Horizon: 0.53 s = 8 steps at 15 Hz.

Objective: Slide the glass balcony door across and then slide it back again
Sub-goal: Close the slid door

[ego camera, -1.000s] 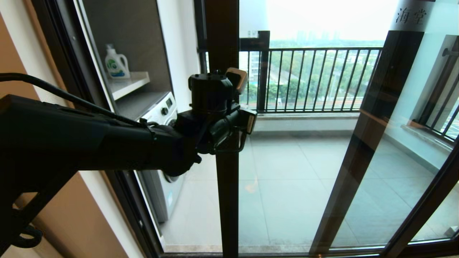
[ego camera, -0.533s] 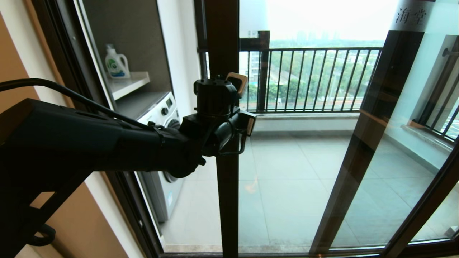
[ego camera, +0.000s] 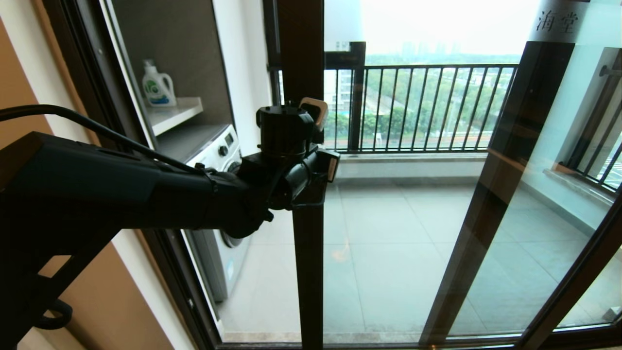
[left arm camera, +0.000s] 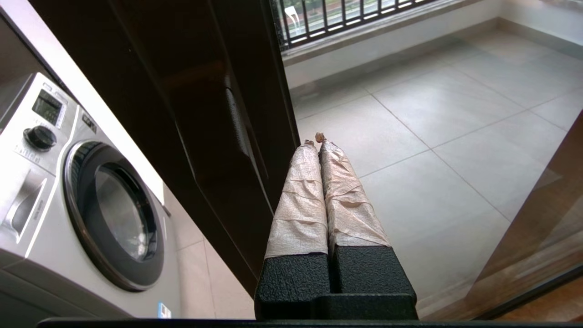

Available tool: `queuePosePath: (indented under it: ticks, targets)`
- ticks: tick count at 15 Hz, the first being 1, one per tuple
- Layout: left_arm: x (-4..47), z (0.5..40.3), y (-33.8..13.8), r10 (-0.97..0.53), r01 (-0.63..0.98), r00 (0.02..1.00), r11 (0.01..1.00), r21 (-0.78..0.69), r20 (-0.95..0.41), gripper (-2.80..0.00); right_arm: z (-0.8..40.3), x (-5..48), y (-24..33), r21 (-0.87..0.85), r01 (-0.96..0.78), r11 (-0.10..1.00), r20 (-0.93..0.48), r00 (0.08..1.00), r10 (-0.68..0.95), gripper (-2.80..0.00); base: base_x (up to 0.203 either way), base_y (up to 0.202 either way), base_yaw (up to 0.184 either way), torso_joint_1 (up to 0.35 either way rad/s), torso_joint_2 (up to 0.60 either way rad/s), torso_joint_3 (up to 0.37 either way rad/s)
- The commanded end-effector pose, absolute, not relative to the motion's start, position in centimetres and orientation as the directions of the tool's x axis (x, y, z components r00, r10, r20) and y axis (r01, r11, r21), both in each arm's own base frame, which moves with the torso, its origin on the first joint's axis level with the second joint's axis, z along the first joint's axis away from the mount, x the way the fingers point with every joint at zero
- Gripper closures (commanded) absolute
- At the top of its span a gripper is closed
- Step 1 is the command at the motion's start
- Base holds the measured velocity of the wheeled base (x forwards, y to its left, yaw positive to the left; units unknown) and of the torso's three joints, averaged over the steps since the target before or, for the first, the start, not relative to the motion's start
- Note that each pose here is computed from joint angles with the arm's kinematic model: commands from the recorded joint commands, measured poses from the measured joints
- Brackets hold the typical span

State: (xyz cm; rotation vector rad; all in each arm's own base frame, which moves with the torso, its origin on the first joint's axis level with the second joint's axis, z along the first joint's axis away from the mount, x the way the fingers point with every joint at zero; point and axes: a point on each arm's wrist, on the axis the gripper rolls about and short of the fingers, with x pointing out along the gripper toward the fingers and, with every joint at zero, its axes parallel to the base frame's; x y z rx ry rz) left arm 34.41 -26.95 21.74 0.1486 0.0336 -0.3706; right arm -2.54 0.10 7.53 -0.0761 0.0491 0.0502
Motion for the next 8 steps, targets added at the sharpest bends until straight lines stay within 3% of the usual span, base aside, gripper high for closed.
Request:
queuePosePath:
  ticks: [1,8]
  targets:
    - [34.5,22.1,-26.6,-0.349,0.353,0.936,0.926,0.137,-0.051,0.00,7.5,-2.5,0.1,-0.076,-0.051,0.996,-0.052,0.997,0.048,0.00,0.000,0.000,0.000,0.000,0.00,0.000]
    - [35.3,21.6,-25.3,-0.295,0.301,0.953,0.943,0.144,-0.067,0.00,7.5,-2.5,0.1,-0.076,-0.053,0.996,-0.052,0.997,0.049,0.00,0.000,0.000,0.000,0.000,0.00,0.000]
